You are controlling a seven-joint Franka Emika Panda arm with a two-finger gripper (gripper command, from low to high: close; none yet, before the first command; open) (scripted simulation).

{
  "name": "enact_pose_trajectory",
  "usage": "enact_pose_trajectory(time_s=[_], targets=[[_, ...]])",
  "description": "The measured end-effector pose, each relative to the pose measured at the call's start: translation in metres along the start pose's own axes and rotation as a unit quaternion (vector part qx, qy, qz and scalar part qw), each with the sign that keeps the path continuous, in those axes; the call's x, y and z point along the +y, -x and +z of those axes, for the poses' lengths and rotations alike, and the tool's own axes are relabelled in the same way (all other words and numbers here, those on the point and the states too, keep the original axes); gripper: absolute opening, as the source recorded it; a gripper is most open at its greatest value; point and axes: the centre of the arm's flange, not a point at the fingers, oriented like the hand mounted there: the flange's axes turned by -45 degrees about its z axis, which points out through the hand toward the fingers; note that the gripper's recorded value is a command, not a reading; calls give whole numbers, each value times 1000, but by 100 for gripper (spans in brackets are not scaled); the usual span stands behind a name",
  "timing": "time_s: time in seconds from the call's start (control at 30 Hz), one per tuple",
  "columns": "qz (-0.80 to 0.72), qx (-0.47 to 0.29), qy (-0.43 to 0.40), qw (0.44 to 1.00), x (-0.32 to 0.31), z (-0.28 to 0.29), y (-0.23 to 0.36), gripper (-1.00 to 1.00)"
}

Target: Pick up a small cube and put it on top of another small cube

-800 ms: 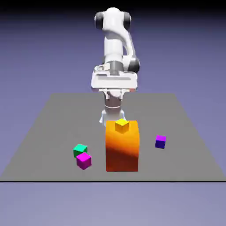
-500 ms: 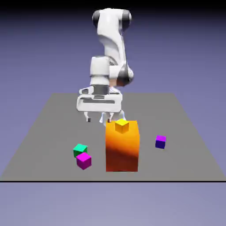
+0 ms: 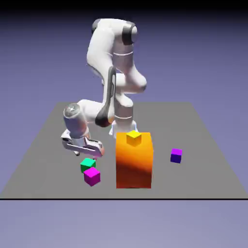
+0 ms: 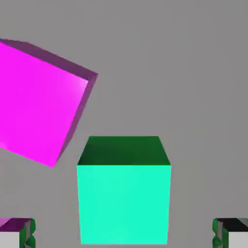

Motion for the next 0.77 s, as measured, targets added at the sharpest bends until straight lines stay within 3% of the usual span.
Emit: enact_pose_trajectory(time_s=[0.03, 0.07, 0.13, 0.3, 0.5, 0.67, 0.7, 0.77], targets=[[0, 0, 0, 1000, 0, 15, 0, 0], [0, 0, 0, 1000, 0, 26, 0, -100], [0, 0, 0, 1000, 0, 26, 0, -100], [1, 0, -1, 1000, -1, -46, 3, -100], [13, 0, -5, 1000, -52, -113, -36, -100], [13, 0, -4, 1000, -52, -44, -41, -100], [13, 0, -4, 1000, -52, -44, -41, 100], [13, 0, -3, 1000, -52, -44, -41, 100]])
